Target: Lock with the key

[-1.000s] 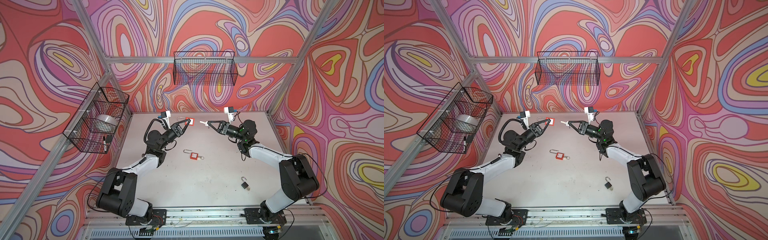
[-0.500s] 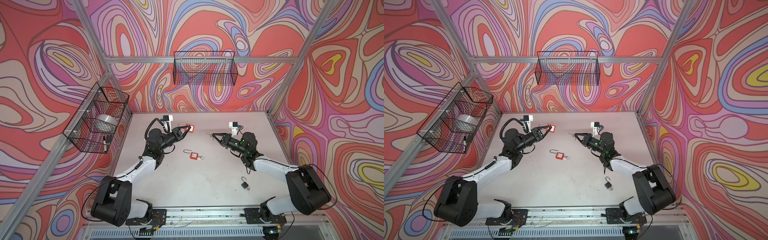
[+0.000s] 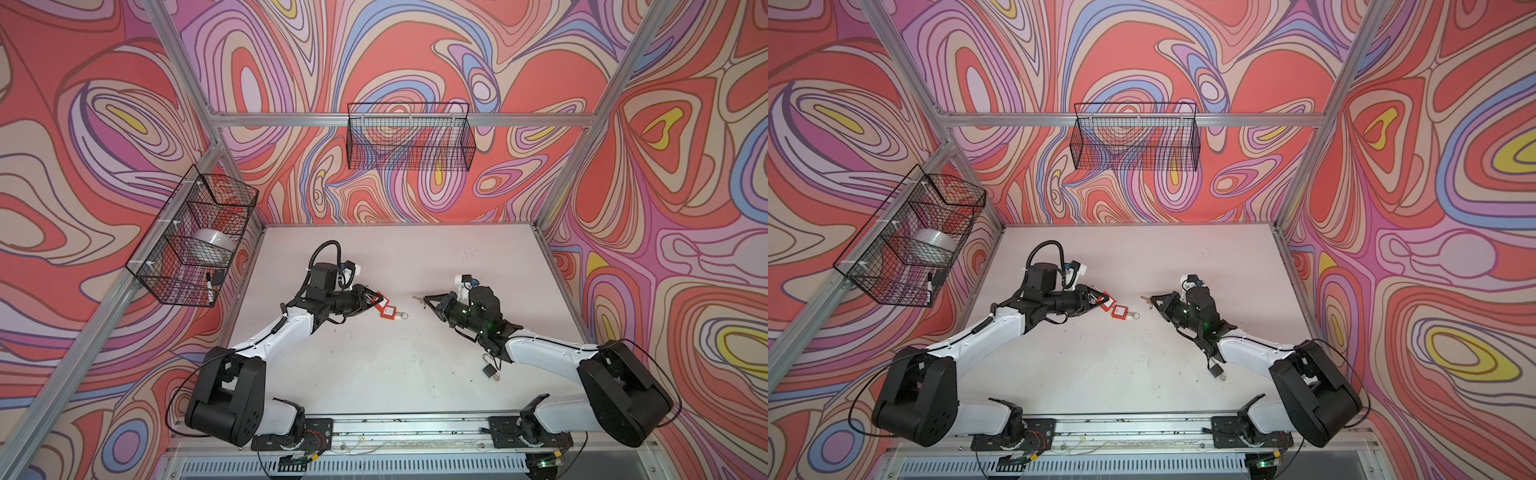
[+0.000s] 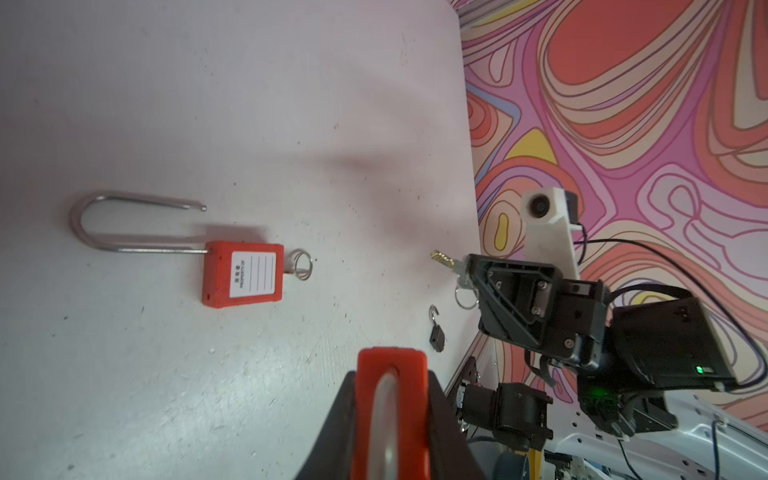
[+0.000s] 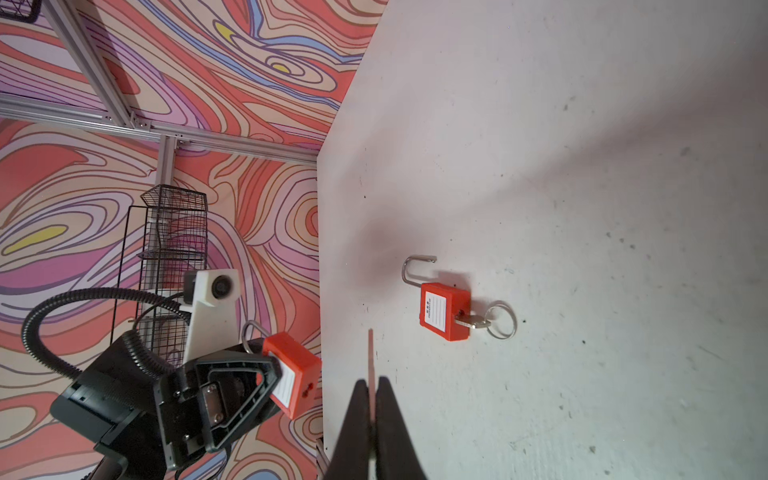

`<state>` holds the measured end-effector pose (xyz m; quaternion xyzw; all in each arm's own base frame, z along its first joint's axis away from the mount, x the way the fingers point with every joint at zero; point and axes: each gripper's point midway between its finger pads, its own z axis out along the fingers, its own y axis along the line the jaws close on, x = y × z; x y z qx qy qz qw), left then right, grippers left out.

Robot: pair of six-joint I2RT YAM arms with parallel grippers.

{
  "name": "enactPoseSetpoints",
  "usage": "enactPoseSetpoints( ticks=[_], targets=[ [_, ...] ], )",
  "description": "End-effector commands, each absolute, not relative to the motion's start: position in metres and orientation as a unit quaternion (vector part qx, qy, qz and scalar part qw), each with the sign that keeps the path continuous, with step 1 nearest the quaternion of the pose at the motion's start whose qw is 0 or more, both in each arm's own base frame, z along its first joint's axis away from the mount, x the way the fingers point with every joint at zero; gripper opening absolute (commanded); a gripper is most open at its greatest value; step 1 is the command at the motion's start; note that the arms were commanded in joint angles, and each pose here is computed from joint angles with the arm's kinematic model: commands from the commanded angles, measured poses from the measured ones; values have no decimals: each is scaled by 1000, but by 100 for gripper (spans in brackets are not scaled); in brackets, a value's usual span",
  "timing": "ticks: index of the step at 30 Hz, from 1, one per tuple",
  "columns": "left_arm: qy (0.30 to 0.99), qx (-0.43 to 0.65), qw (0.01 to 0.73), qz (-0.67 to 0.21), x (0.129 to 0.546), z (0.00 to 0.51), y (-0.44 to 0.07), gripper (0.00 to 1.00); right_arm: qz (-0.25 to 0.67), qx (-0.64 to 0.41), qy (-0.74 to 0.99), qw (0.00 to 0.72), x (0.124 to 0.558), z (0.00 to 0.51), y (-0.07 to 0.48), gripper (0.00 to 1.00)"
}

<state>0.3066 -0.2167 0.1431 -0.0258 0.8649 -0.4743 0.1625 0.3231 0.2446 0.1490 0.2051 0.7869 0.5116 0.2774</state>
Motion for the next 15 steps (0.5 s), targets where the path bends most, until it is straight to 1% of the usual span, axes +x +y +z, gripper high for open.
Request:
enactPoseSetpoints(
  ticks=[1, 4, 15],
  targets=[
    [874, -7, 93, -477, 282, 125, -223, 0, 503, 226, 783, 290, 325, 150, 237, 0],
    [885, -12, 60, -462, 274, 105, -223, 0, 502, 227, 782, 290, 326, 151, 238, 0],
    [895, -24, 0, -446, 265, 57, -225, 0, 497, 230, 785, 291, 326, 150, 237, 0]
  ],
)
